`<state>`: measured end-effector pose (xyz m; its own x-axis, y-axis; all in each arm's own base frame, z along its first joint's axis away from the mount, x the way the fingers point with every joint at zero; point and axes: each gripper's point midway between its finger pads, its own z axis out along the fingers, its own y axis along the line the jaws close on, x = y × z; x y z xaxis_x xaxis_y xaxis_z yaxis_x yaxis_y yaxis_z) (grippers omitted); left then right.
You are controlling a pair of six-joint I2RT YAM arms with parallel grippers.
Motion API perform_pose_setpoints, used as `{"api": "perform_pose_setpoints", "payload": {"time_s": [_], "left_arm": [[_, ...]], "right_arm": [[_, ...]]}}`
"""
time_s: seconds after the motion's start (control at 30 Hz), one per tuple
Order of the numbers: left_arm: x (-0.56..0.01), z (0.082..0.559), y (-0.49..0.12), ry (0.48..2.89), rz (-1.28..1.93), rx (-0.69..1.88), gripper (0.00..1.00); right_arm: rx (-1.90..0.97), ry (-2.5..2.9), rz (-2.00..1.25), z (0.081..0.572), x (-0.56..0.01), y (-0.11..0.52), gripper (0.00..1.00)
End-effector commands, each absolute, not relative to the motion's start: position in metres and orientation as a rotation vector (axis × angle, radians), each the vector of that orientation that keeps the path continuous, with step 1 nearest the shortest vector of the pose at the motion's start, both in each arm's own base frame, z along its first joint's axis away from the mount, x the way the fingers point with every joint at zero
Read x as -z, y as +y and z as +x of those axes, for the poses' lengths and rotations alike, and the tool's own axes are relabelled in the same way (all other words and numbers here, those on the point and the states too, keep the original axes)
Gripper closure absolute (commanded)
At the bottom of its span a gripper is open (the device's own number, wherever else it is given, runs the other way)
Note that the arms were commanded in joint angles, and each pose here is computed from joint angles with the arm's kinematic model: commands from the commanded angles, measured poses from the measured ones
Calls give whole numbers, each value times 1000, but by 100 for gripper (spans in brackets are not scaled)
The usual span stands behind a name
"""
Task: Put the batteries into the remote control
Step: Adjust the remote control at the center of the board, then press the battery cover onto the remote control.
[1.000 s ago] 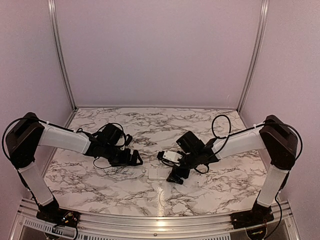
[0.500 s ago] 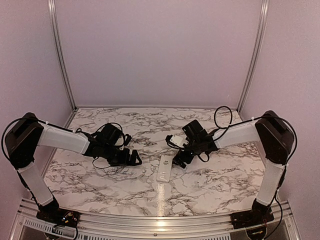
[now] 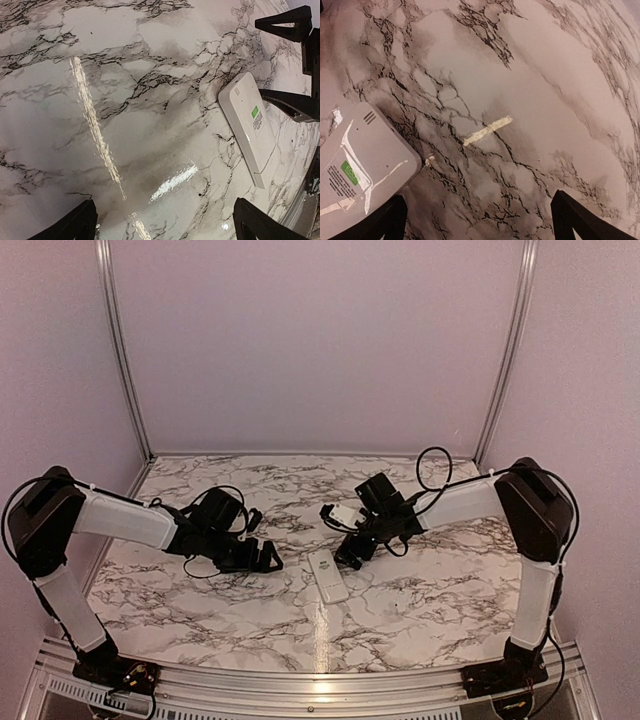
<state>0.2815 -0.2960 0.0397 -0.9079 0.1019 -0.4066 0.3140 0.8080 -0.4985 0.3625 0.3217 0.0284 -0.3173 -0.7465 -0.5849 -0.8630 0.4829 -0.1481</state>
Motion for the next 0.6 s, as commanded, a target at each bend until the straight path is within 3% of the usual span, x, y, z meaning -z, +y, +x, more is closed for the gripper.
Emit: {"api": "perform_pose_setpoints", "payload": {"time_s": [0.0, 0.27, 0.43, 0.57], "left_arm": [[-46, 295, -308, 2590, 386, 826, 1], [-75, 331, -356, 2440, 593, 920, 1], [-77, 340, -372, 2414, 705, 923, 11], [-67, 341, -379, 2436, 752, 922, 20]], "right_arm": [[-378, 2157, -1283, 347, -54, 319, 2], [-780, 2166, -1111, 288, -91, 322, 11], [-964, 2224, -1050, 258, -89, 322, 24], [-956, 2211, -1059, 238, -88, 317, 26]]}}
